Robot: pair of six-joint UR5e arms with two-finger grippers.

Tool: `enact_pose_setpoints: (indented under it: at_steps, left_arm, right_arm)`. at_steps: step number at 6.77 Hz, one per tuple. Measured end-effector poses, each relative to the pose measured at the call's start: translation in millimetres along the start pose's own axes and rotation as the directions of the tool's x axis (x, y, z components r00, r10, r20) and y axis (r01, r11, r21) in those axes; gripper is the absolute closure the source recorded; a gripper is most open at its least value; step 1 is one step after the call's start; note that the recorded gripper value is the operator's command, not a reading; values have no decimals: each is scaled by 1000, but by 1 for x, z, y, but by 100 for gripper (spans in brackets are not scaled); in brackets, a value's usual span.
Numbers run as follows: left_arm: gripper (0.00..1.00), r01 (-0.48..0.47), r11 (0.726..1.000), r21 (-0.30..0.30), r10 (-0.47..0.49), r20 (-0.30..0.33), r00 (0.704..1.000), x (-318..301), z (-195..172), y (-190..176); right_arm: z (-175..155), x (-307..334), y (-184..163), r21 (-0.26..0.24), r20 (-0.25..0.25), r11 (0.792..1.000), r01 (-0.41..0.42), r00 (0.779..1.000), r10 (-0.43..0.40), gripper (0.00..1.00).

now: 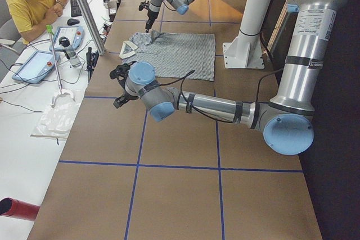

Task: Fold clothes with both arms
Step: 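Press the folded sleeve flat with the right gripper and release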

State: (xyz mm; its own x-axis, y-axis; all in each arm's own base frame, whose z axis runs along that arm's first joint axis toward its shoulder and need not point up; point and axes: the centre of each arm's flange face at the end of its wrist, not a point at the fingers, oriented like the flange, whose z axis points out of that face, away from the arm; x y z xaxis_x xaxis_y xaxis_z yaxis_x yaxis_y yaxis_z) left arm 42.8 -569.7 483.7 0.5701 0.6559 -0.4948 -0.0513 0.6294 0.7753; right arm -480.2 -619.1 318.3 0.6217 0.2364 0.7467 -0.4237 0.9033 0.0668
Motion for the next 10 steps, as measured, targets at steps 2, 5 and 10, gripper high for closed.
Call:
enact_pose_setpoints:
  at_steps: [2,5,10]
  left_arm:
    - [0,-1,1000,2,1,0,1000,0,0,3]
    - [0,1,1000,1,-1,0,1000,-1,0,4]
    - [0,0,1000,-1,0,-2,1000,0,2,3]
  right_arm:
    - [5,5,5,-5,-9,1000,2,1000,-2,35]
    - [7,7,15,-13,-9,1000,8,1000,-9,87]
    - [-17,4,34,-6,31,1000,27,999,-27,90]
